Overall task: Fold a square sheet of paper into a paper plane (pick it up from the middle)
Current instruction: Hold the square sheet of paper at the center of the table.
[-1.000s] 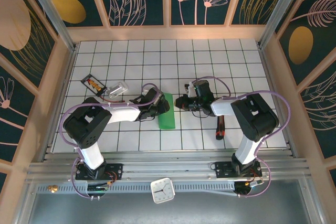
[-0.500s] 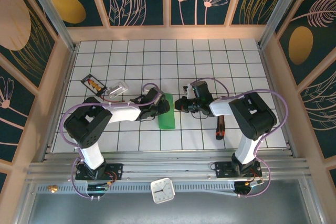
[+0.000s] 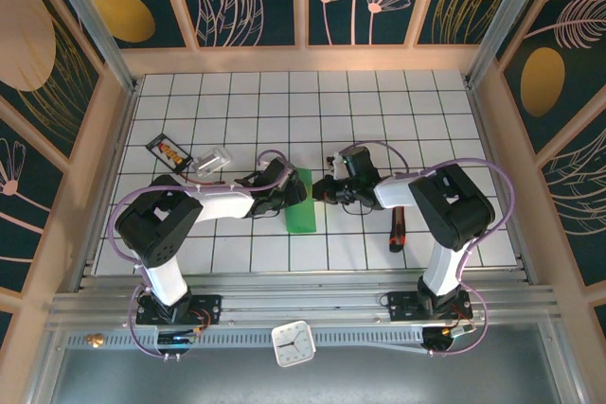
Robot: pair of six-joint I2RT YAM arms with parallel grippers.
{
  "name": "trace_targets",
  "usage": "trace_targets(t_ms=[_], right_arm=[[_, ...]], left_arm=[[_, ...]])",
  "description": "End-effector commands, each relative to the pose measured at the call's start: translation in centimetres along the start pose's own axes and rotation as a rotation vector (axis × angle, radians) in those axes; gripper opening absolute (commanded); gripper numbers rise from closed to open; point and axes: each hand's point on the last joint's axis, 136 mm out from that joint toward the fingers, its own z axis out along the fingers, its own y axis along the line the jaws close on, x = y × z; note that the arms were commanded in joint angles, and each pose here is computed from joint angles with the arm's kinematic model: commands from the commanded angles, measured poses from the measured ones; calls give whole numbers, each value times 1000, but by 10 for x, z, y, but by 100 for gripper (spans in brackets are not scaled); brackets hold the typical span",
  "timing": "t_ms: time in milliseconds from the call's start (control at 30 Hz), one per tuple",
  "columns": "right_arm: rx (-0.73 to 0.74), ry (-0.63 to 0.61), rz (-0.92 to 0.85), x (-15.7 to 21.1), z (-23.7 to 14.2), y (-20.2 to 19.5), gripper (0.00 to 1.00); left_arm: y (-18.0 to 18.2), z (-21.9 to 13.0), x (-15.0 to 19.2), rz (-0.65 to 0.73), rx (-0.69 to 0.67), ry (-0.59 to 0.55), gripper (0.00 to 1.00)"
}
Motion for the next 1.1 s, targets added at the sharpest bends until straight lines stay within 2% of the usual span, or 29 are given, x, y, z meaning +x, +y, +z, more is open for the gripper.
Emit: trace_targets(t_ms=[0,533,1067], right_arm=[[-17,21,-11,0,5,6,3],[-6,31,-7,2,10,3,3],[93,52,15,11,15,-25,2]], left_arm=[[56,35,38,26,-154,106,53],[61,37,41,24,-166,113,53],[64,37,41,27,-175,107,53]])
